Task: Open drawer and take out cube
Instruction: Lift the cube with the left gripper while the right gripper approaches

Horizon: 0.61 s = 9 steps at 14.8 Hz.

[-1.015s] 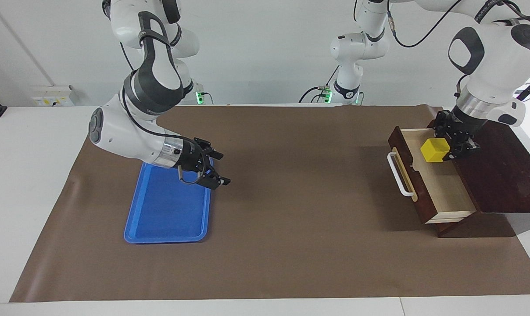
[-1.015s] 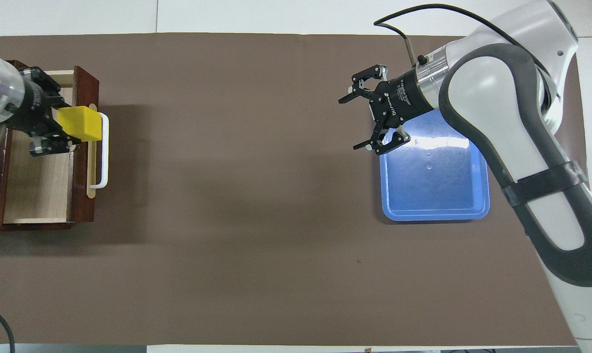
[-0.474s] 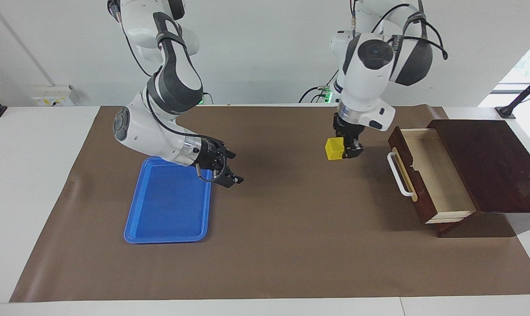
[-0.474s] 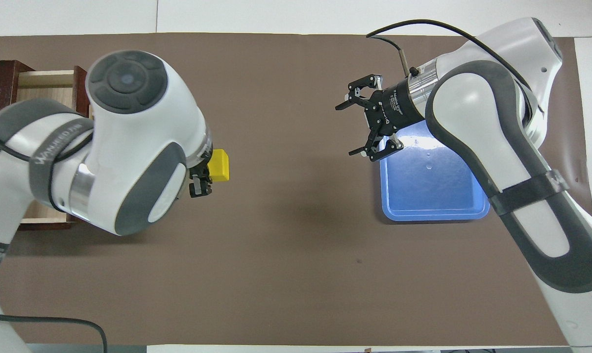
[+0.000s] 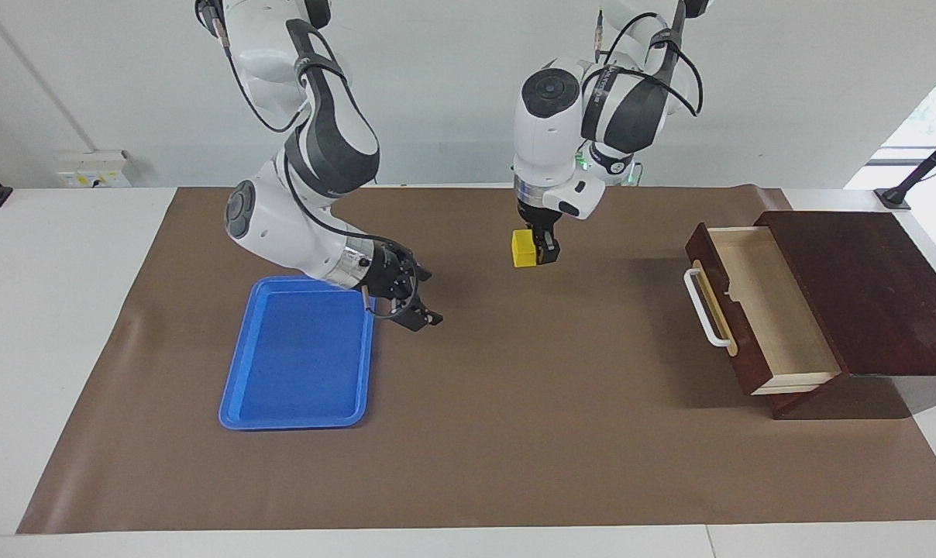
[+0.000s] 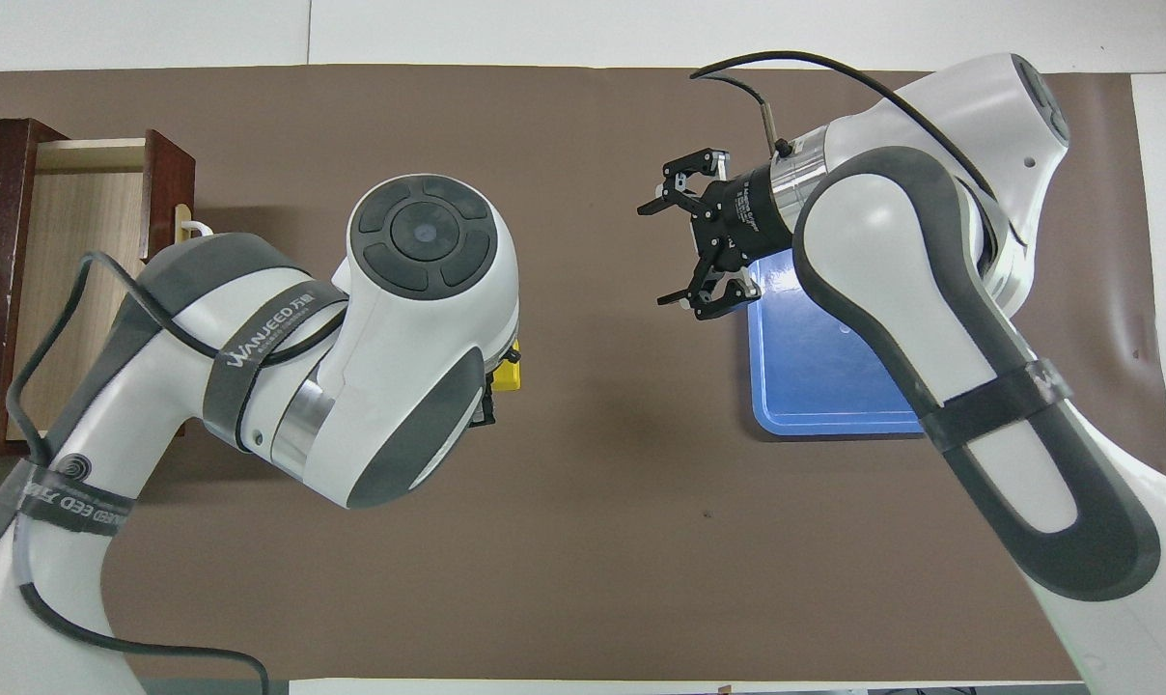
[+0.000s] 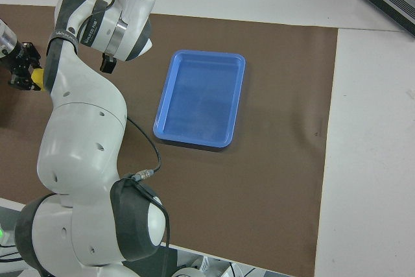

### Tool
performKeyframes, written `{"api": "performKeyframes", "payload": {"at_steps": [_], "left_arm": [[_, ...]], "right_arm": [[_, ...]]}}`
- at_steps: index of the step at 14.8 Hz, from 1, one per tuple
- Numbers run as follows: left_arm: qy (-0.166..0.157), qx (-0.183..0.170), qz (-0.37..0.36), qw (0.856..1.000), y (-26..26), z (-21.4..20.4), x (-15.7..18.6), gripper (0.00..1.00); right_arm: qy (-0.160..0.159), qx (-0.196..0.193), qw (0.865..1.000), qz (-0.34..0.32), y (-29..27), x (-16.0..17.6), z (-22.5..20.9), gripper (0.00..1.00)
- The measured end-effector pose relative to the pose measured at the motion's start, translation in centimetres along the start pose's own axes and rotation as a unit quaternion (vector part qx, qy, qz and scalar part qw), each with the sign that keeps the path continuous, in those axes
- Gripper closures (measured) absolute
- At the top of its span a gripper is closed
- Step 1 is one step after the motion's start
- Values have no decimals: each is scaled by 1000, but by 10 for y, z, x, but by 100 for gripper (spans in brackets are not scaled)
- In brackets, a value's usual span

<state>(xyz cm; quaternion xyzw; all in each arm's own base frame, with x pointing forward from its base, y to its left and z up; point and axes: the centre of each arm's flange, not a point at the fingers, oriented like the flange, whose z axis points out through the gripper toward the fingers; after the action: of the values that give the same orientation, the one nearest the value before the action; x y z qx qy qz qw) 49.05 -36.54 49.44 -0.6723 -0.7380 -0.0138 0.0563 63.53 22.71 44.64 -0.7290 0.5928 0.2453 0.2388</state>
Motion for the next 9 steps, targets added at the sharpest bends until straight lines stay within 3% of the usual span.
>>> {"api": "performKeyframes", "payload": {"at_steps": [4,9], "left_arm": [[-5,-6,-7,1000,-2,1,-7,43],[-5,-6,-12,1000,0,5,-7,43]], "right_arm": [[-38,14,999,24,-1,-5,5,0],[-63,-3,994,89,10,-7,29,0]]}}
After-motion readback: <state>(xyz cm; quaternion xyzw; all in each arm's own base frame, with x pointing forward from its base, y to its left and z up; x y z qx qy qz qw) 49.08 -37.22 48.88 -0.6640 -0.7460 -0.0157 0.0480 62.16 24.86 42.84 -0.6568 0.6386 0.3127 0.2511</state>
